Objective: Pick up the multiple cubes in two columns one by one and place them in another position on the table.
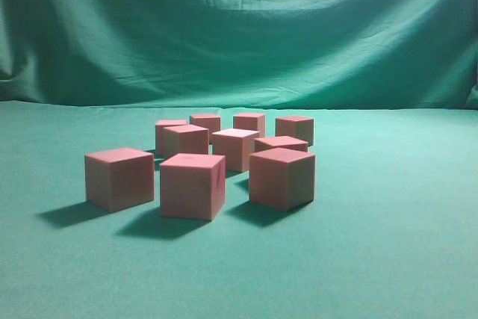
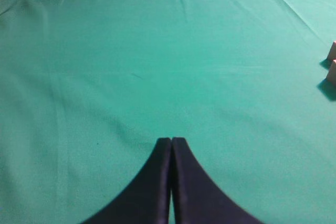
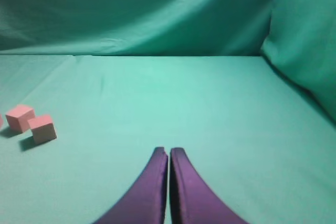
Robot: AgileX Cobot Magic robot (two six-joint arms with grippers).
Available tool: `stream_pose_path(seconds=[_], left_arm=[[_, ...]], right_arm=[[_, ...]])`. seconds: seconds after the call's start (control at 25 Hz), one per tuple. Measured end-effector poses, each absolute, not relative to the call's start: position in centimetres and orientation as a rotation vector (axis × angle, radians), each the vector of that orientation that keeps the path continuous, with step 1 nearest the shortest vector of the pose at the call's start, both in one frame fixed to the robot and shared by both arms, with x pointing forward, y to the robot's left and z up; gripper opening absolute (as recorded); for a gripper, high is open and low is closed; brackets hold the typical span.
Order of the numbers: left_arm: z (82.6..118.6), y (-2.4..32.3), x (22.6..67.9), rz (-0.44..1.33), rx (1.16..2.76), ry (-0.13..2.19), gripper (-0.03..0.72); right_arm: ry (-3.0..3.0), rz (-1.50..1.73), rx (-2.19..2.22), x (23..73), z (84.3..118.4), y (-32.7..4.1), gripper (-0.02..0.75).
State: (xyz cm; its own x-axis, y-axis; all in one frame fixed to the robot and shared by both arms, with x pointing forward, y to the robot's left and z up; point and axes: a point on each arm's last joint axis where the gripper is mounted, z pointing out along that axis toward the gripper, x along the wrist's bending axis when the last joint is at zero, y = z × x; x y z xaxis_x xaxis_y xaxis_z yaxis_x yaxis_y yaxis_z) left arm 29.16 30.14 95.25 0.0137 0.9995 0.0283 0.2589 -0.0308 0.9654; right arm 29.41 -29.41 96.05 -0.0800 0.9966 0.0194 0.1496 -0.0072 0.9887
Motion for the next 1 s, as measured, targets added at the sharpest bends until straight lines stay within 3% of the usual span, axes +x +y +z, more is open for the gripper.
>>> stream_pose_path(seconds=[1.0], left_arm=[[95.3,30.1,29.2,1.088,1.427,1.378,0.0]], right_arm=[[1.485,1.134,1.438,29.0,94.5,-29.4,0.0]])
